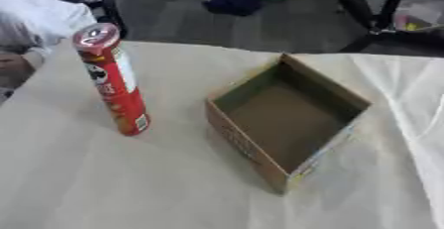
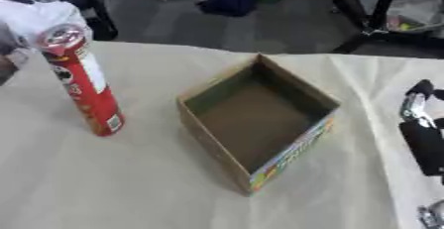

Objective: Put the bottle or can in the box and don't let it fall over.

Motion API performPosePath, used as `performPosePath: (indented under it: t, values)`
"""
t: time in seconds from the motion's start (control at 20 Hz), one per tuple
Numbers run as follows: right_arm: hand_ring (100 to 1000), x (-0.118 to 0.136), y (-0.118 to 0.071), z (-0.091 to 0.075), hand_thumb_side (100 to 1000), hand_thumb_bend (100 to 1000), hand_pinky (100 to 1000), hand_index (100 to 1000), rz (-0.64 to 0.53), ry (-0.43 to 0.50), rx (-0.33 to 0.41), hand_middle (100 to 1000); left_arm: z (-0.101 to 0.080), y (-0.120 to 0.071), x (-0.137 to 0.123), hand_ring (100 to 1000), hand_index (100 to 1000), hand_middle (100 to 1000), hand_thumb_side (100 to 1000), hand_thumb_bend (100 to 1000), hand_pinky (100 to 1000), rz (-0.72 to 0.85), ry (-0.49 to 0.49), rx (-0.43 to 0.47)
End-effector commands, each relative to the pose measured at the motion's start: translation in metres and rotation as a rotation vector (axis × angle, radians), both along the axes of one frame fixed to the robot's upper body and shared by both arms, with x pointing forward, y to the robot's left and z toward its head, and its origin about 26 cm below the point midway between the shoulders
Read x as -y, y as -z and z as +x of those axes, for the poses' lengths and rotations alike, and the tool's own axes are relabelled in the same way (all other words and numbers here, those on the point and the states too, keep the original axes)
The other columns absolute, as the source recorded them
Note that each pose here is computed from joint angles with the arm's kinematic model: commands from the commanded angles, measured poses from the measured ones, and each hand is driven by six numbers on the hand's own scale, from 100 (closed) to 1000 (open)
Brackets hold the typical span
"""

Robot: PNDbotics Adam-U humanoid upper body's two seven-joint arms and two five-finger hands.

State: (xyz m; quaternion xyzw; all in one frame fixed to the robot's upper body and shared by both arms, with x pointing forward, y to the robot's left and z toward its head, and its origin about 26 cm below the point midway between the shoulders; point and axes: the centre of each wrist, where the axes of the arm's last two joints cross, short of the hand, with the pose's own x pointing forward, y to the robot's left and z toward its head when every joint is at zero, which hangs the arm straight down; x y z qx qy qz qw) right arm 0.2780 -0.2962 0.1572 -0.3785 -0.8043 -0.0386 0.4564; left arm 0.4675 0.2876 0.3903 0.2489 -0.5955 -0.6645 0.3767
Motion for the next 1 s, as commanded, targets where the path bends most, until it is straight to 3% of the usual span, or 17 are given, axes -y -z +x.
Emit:
performPosePath:
  t: [0.05, 0.3, 0.35, 0.4, 1.0]
  values:
    - [764, 0.002, -0.01, -0.001, 605, 100, 370, 944, -0.035, -0.007, 0.026, 962, -0.009, -0.016, -0.009, 854, 853, 837, 886, 100, 754, 0.078, 0.059, 0.026]
    - [764, 0.003, -0.009, -0.002, 607, 100, 369, 945, -0.037, 0.001, 0.029, 963, -0.014, -0.015, -0.012, 850, 854, 835, 931, 100, 751, 0.089, 0.097, 0.027]
    - [764, 0.002, -0.009, -0.002, 567, 100, 368, 946, -0.035, 0.001, 0.029, 963, -0.014, -0.015, -0.012, 850, 854, 835, 931, 100, 749, 0.082, 0.105, 0.023]
    - [764, 0.002, -0.009, -0.002, 608, 100, 368, 946, -0.033, 0.001, 0.029, 963, -0.014, -0.014, -0.011, 850, 854, 836, 944, 100, 750, 0.079, 0.109, 0.018]
    - [763, -0.001, -0.007, -0.001, 609, 100, 364, 947, -0.015, -0.003, 0.031, 964, -0.008, -0.005, -0.008, 856, 862, 848, 1000, 100, 748, 0.1, 0.08, -0.02]
